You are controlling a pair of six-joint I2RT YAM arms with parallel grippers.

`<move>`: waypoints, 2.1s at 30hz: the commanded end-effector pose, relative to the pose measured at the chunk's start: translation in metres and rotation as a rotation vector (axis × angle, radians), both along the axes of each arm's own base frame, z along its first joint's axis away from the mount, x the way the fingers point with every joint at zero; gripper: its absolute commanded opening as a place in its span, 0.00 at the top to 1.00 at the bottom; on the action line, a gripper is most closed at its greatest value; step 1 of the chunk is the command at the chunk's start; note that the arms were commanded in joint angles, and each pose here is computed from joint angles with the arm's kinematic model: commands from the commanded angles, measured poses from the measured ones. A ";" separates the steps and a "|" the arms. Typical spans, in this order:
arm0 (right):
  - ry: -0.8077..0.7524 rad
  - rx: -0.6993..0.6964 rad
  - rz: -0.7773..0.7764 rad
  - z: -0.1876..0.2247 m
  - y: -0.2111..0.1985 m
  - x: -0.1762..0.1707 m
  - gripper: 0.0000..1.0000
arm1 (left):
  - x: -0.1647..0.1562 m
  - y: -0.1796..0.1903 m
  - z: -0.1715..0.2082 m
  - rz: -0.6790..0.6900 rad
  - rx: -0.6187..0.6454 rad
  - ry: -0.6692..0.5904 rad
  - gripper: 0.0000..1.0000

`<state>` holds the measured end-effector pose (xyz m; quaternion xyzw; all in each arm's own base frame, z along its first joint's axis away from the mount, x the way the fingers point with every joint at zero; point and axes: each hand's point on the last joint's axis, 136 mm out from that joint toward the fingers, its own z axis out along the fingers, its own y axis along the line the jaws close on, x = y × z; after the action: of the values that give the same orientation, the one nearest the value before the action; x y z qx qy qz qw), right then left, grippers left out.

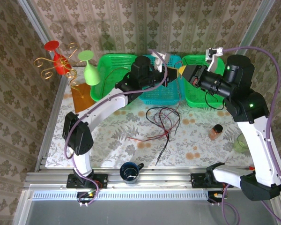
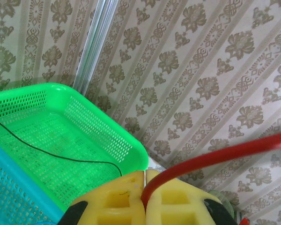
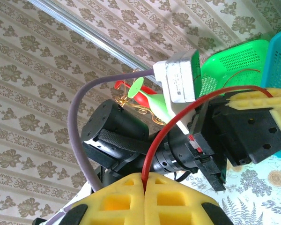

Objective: Untangle the cables

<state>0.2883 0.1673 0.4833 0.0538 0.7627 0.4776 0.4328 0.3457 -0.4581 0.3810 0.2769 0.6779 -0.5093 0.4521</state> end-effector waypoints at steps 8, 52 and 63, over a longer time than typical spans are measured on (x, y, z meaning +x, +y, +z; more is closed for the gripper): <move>0.001 -0.040 -0.079 -0.017 -0.026 -0.012 0.40 | -0.009 0.019 0.042 -0.036 -0.072 0.030 1.00; 0.812 0.624 -0.046 -0.244 0.030 0.124 0.26 | -0.066 0.013 0.050 -0.220 0.026 0.013 1.00; 0.709 0.573 -0.172 -0.241 0.004 0.127 1.00 | -0.064 0.042 0.056 -0.136 0.068 -0.002 1.00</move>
<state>0.4213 0.1829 0.2241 0.4069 0.6872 0.5922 0.1074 0.2885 -0.4380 0.4144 0.3352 0.6839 -0.5262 0.3782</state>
